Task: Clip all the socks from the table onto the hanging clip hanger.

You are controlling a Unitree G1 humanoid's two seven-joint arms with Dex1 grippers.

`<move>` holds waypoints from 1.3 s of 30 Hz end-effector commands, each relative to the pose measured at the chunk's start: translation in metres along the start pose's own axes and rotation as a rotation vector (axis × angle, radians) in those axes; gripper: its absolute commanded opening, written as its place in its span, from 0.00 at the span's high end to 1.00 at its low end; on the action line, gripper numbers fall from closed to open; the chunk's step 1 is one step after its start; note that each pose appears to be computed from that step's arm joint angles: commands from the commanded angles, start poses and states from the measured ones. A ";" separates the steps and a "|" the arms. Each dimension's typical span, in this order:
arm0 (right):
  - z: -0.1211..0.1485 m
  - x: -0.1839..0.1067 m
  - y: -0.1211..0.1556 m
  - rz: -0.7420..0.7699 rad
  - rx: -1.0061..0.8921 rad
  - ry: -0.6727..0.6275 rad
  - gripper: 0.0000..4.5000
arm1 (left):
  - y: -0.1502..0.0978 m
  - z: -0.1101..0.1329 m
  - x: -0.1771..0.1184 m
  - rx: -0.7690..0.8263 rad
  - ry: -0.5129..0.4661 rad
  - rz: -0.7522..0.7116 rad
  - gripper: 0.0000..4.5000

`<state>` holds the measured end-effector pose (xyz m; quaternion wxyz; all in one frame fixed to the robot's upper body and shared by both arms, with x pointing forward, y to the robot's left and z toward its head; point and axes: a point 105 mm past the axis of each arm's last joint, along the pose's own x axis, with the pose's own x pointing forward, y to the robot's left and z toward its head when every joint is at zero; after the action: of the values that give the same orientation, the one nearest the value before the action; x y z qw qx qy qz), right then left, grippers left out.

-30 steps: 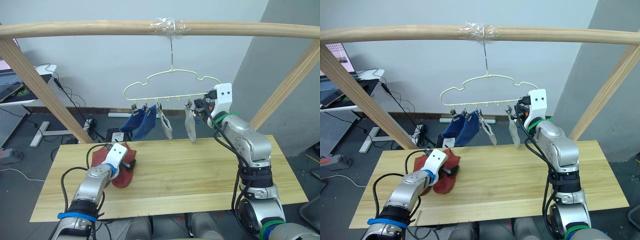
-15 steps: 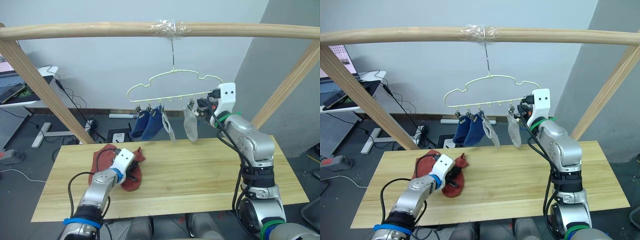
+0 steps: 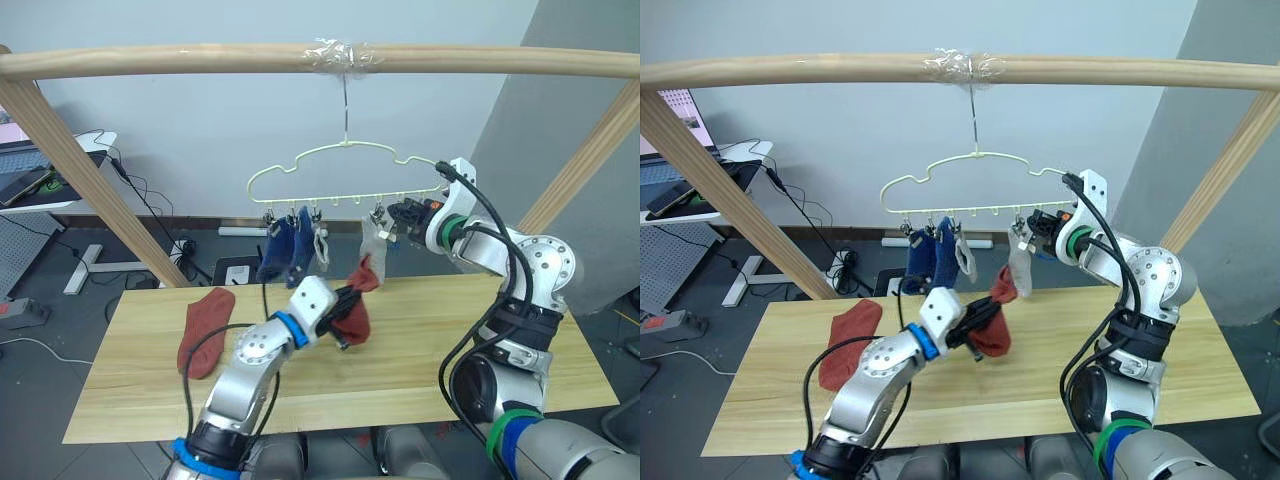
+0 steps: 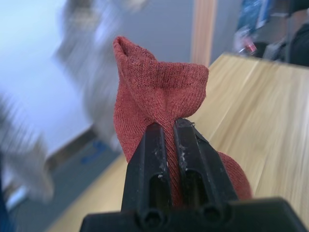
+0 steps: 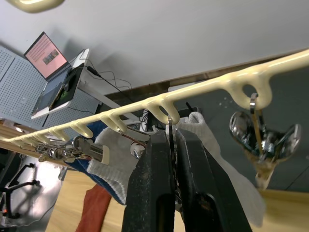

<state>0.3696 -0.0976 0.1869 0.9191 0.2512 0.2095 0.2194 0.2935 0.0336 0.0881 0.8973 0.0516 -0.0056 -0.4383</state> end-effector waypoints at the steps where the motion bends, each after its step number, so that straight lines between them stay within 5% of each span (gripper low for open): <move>1: 0.003 -0.006 0.000 -0.020 0.008 0.000 1.00 | -0.007 0.017 0.011 0.078 -0.054 -0.007 0.99; 19: -0.009 -0.008 0.005 -0.026 0.035 0.032 1.00 | 0.002 0.032 0.030 0.150 -0.120 0.054 0.99; 30: -0.001 -0.021 0.001 0.031 0.008 -0.011 0.13 | -0.014 0.039 0.032 0.129 -0.157 -0.038 1.00; 32: 0.003 -0.031 0.010 0.131 -0.010 -0.044 0.00 | -0.016 0.039 0.033 0.063 -0.165 -0.048 0.87; 39: -0.002 -0.063 0.003 0.169 -0.127 -0.120 0.00 | -0.009 0.029 0.034 -0.191 -0.129 -0.042 0.40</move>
<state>0.3217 -0.1246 0.1919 0.9130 0.2467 0.1549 0.2855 0.3044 -0.0060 0.1061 0.8866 -0.0425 -0.0132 -0.4604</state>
